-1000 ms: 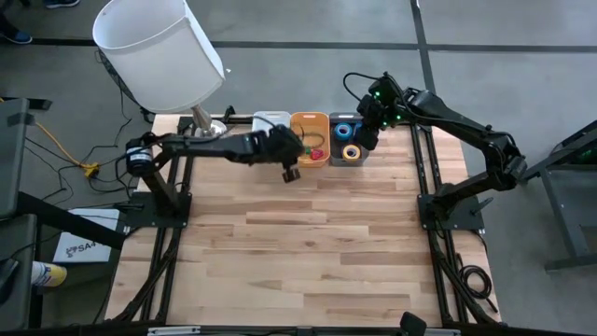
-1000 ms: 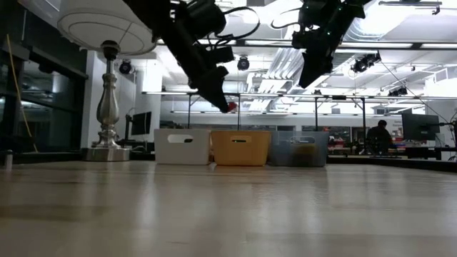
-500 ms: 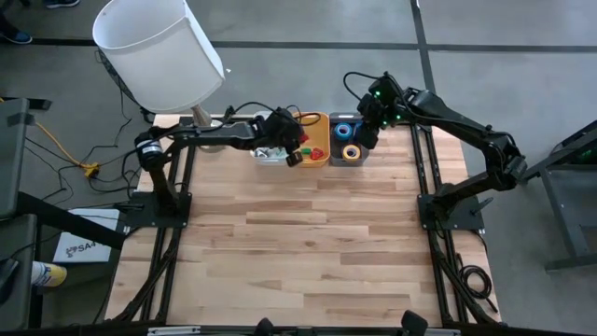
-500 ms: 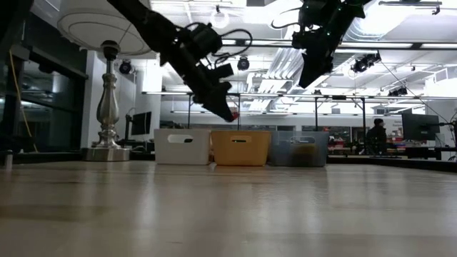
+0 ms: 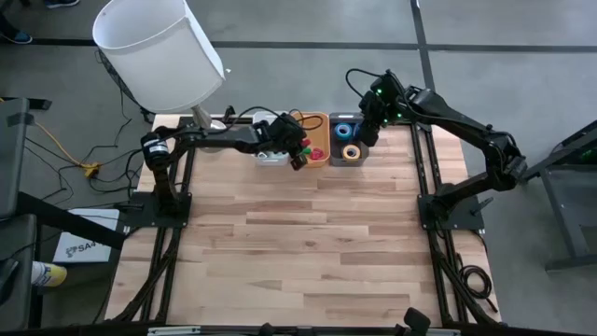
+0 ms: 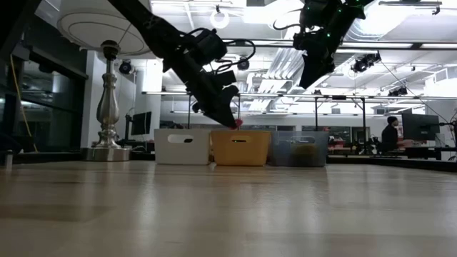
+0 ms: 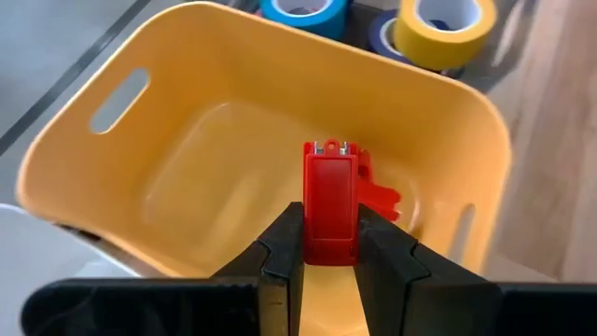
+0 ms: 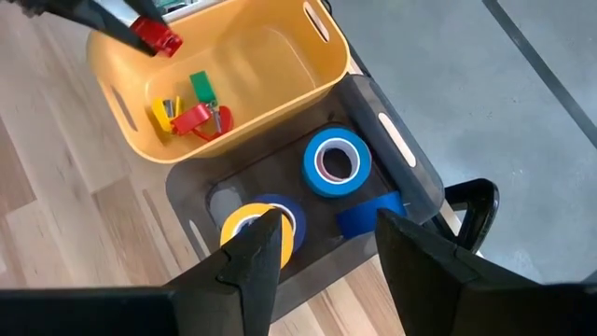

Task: Pick and place Stapler, Stapler remover, tape
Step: Put the red stapler into the yellow bin, then return to Home Position

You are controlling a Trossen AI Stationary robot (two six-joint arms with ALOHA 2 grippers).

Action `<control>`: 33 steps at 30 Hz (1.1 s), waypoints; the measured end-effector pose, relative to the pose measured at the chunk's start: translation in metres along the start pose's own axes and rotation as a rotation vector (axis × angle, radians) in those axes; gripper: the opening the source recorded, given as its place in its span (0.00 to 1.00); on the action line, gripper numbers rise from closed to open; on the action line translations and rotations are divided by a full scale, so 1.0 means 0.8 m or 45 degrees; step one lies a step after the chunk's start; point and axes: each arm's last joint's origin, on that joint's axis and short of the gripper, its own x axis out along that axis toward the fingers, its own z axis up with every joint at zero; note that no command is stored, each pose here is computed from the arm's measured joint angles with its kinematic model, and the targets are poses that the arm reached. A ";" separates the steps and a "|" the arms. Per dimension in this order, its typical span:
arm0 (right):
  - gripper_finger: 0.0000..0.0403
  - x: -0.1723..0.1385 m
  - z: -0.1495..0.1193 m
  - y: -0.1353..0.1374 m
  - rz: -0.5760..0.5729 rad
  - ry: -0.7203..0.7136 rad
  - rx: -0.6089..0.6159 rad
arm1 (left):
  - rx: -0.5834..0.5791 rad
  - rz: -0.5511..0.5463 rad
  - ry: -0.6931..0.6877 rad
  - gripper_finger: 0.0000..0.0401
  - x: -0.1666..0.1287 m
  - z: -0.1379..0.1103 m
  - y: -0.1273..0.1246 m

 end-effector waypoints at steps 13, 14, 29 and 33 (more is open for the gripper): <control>0.41 0.000 0.004 0.000 0.008 -0.049 -0.002 | -0.148 -0.019 0.001 0.17 0.000 0.000 -0.001; 0.41 0.000 0.004 0.000 0.013 -0.050 -0.006 | -0.152 -0.024 0.000 0.17 0.000 0.000 -0.001; 0.41 0.000 0.005 0.001 0.032 -0.054 -0.038 | -0.166 -0.059 -0.151 0.62 -0.001 0.015 -0.001; 0.41 0.000 0.005 0.001 0.031 -0.054 -0.038 | -0.134 -0.124 -0.228 0.69 -0.004 0.023 -0.002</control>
